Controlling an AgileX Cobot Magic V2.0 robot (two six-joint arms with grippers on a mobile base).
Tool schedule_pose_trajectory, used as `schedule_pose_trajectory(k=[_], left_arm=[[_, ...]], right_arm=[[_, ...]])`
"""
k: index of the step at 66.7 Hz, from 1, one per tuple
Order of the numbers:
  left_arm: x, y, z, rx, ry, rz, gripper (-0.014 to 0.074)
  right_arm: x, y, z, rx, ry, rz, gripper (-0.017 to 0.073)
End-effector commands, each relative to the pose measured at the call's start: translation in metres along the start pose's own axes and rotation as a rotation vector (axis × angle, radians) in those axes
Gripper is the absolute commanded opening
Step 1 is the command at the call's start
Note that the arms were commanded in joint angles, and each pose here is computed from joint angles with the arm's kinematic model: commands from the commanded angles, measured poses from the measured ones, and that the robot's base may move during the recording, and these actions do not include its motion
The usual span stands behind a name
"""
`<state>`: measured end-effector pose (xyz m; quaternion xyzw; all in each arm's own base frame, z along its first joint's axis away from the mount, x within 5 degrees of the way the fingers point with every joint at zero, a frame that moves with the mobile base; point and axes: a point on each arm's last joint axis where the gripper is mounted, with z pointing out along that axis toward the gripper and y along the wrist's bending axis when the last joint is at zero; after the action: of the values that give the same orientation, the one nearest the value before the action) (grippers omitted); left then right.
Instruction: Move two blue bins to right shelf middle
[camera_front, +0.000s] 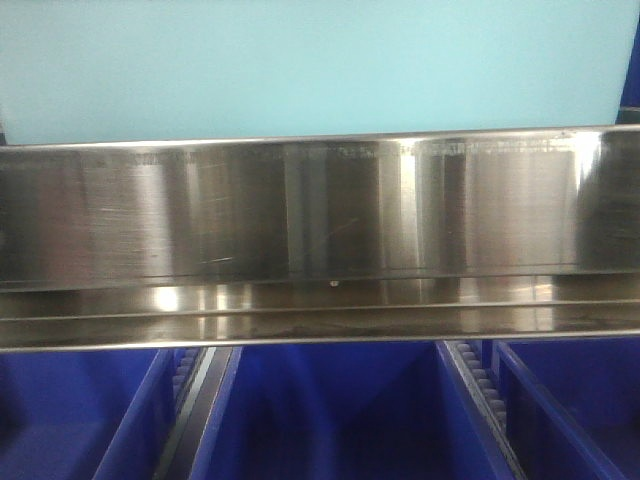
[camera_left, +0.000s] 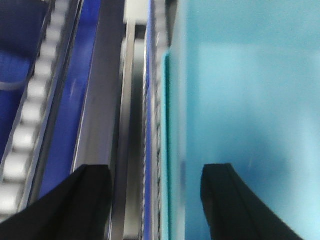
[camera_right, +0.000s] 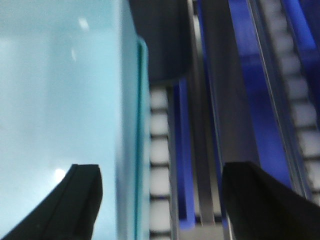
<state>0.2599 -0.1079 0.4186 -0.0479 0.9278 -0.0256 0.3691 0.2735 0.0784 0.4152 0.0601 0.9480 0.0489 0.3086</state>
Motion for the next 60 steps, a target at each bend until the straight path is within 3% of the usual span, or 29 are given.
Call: schedule_pose_trajectory(k=[1, 16, 37, 51, 60], left_arm=[[0.004, -0.003, 0.002, -0.005, 0.077, 0.013, 0.0298], [0.007, -0.005, 0.012, -0.024, 0.134, 0.022, 0.0298], [0.019, -0.004, 0.024, -0.020, 0.205, 0.011, 0.0298], [0.020, 0.007, 0.034, 0.013, 0.272, -0.030, 0.0298], [0.020, 0.006, 0.034, 0.047, 0.292, -0.021, 0.0298]], right_arm=[[-0.001, 0.003, 0.006, 0.003, 0.040, -0.005, 0.0391], [0.004, 0.014, 0.014, -0.097, 0.115, 0.008, 0.0391], [0.019, 0.012, 0.031, -0.087, 0.196, 0.013, 0.0391], [0.025, 0.013, 0.030, -0.111, 0.218, 0.026, 0.0391], [0.028, 0.012, 0.029, -0.109, 0.222, 0.026, 0.0391]])
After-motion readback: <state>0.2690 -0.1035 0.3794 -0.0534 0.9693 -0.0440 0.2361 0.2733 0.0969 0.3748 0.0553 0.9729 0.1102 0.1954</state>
